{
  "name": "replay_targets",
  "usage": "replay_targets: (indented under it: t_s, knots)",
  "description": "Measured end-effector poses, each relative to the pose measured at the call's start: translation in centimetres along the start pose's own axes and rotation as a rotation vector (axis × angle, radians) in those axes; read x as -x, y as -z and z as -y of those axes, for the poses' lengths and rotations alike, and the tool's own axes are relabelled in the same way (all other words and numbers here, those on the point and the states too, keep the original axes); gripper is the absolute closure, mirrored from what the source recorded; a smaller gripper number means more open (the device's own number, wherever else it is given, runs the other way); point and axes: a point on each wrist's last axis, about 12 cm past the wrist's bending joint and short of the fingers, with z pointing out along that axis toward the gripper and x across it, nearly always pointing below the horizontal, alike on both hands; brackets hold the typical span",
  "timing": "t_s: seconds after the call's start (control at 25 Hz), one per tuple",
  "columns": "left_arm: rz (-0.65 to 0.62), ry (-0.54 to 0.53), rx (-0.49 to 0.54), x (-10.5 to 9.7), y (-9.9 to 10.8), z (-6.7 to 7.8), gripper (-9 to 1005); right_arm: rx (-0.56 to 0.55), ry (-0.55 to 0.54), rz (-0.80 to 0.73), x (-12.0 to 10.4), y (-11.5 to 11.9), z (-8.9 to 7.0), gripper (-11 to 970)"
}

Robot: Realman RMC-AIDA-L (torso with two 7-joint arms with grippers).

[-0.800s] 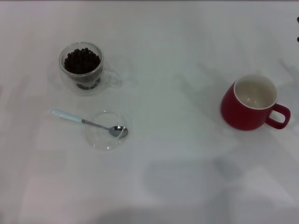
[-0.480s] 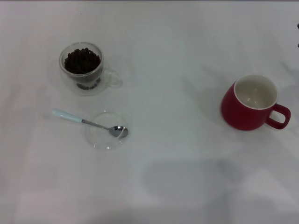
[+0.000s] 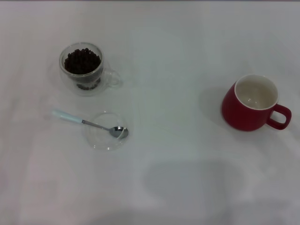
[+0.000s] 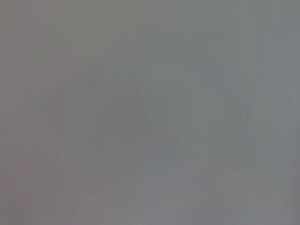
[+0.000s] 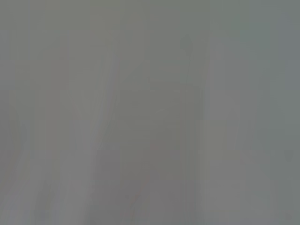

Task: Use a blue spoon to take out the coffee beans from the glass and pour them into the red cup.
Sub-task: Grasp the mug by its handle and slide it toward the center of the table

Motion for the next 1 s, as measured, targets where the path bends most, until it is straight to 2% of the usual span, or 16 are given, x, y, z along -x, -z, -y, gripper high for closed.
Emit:
replay_targets:
  t_s: [0.16, 0.32, 1.0]
  knots:
    - [0.002, 0.012, -0.001, -0.1, 0.0, 0.3, 375, 0.052, -0.029, -0.083, -0.1, 2.4, -0.5, 205]
    - [0.004, 0.011, -0.006, -0.1, -0.3, 0.5, 374, 0.089, -0.032, -0.158, -0.9, 2.8, -1.1, 205]
    - [0.014, -0.021, -0.010, 0.0, -1.0, 0.4, 374, 0.117, 0.002, -0.278, -3.5, 0.4, -1.9, 206]
